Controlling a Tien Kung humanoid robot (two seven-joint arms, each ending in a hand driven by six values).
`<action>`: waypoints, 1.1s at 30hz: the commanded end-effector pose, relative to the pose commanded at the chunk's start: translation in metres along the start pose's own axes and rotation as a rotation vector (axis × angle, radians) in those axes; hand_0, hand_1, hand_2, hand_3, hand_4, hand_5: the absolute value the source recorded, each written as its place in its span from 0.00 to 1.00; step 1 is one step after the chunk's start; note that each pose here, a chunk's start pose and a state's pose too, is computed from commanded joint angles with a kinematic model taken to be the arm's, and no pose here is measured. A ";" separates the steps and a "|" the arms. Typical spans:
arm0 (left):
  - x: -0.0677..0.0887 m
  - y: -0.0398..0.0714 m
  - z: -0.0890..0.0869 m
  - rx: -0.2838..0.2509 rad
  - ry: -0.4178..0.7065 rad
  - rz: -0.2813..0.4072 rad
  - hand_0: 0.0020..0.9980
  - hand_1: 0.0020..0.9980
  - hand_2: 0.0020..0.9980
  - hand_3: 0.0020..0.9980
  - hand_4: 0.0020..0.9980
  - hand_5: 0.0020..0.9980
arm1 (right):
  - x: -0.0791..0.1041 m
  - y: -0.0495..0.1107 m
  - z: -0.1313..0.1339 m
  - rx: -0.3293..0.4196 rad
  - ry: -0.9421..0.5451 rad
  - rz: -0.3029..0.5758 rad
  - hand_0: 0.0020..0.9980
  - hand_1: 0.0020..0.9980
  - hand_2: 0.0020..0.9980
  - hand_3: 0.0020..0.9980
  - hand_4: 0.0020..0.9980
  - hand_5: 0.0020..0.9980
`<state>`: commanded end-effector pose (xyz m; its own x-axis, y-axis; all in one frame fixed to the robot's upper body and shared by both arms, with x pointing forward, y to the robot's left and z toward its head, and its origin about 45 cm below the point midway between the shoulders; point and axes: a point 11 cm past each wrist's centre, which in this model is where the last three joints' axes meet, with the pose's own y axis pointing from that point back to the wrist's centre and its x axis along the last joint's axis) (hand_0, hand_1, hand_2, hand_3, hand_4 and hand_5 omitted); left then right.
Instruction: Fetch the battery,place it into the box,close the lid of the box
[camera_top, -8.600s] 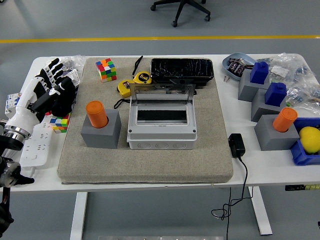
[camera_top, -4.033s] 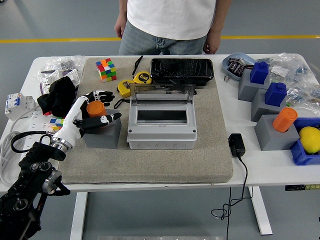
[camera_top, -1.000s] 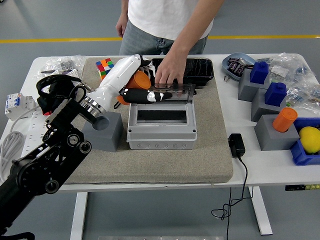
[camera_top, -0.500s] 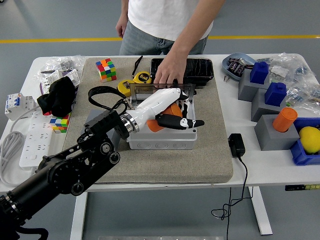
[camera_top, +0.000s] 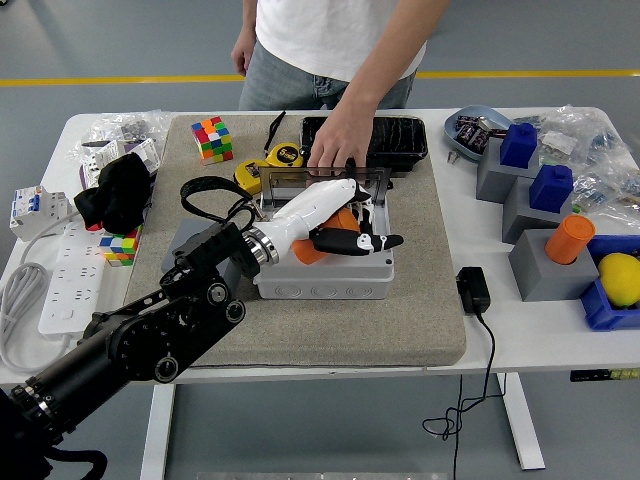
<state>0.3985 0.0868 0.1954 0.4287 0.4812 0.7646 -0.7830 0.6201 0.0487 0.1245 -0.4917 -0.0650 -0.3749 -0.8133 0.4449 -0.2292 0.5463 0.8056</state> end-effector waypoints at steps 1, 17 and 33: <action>0.001 0.000 -0.002 0.003 -0.002 0.005 0.03 0.00 0.00 0.00 0.90 0.74 | 0.000 0.000 0.000 0.000 0.000 0.000 0.84 0.77 0.75 0.81 1.00 1.00; 0.018 0.001 -0.024 0.031 -0.061 0.094 0.03 0.00 0.00 0.00 0.92 0.73 | -0.001 0.000 -0.002 0.003 0.001 -0.004 0.84 0.77 0.75 0.81 1.00 1.00; 0.019 0.001 -0.020 0.001 -0.067 0.116 0.03 0.00 0.01 0.02 0.93 0.72 | -0.001 0.000 -0.003 0.005 0.001 -0.004 0.84 0.77 0.75 0.81 1.00 1.00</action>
<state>0.4147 0.1086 0.1972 0.3042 0.5071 0.8064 -0.8259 0.5622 -0.0420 0.1280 -0.4914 -0.0642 -0.3730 -0.8159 0.4417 -0.2355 0.5437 0.8056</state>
